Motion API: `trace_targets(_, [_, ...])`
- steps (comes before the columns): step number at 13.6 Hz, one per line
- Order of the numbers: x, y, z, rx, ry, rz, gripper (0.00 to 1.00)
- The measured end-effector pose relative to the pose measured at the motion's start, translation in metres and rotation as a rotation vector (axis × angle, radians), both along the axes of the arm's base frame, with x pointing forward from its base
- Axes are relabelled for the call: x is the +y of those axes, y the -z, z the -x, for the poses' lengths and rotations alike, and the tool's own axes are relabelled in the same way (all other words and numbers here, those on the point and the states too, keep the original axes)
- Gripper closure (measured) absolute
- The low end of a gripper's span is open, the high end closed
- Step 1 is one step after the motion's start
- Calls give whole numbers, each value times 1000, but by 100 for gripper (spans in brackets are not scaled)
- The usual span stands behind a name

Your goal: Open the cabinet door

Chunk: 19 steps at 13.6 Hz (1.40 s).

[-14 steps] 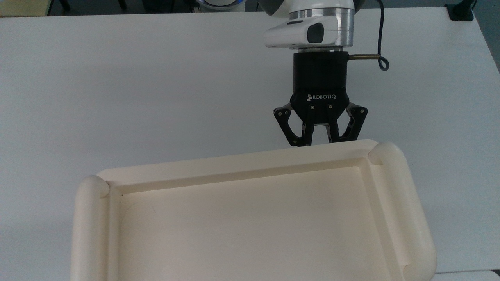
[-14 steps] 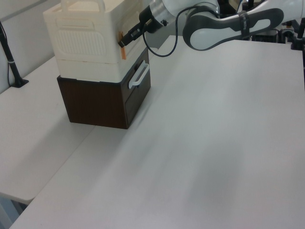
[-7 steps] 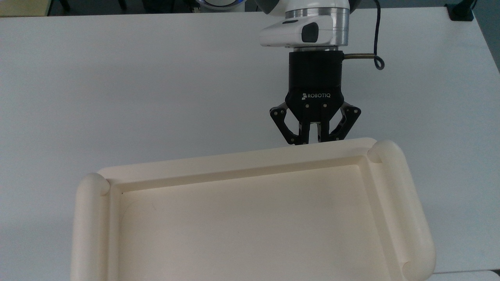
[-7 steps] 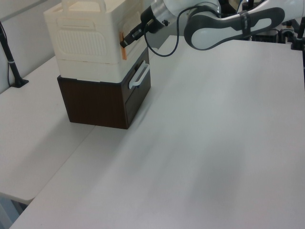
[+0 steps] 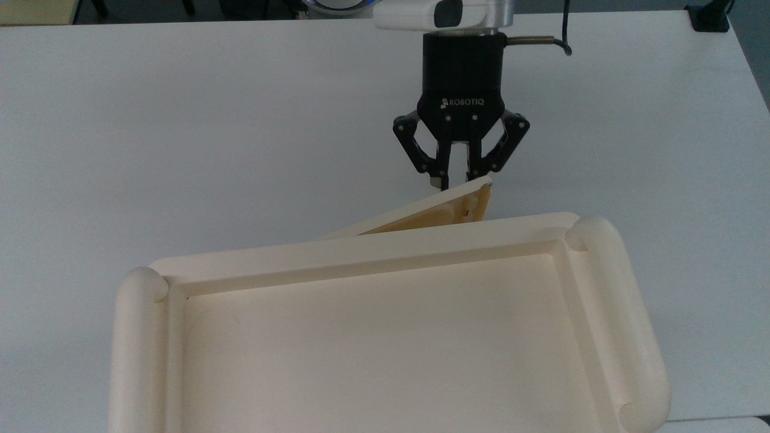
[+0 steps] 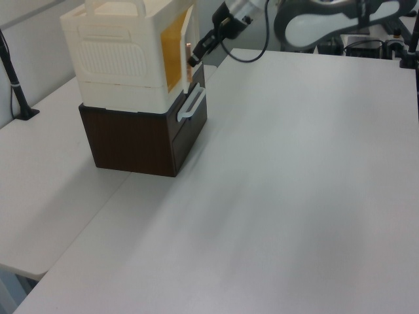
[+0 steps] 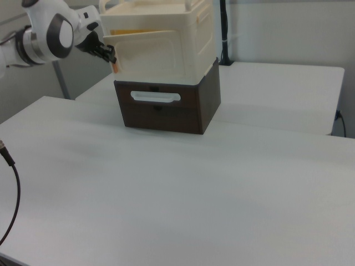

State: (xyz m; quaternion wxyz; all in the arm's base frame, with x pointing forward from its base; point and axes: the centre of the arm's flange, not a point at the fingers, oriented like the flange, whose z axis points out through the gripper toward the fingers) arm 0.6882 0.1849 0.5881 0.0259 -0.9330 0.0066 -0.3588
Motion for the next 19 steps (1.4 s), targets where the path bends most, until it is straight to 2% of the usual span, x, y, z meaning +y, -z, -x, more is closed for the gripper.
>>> trace_targets(2, [-31,-16,21,142,34,23,67])
trace_targets(3, [-47,-20,28,199,52,36,57])
trace_targets(5, [-106,-27,49,375,73,103,29])
trace_targets(7, [-148,-29,62,474,104,110,8])
trace_targets(8, [-168,-30,71,525,124,101,0])
trace_targets(10, [-203,-34,93,640,146,92,0])
trace_targets(12, [-223,-34,109,718,115,107,0])
trace_targets(15, [-239,-20,113,764,92,113,0])
trace_targets(19, [-252,-17,115,772,106,108,0])
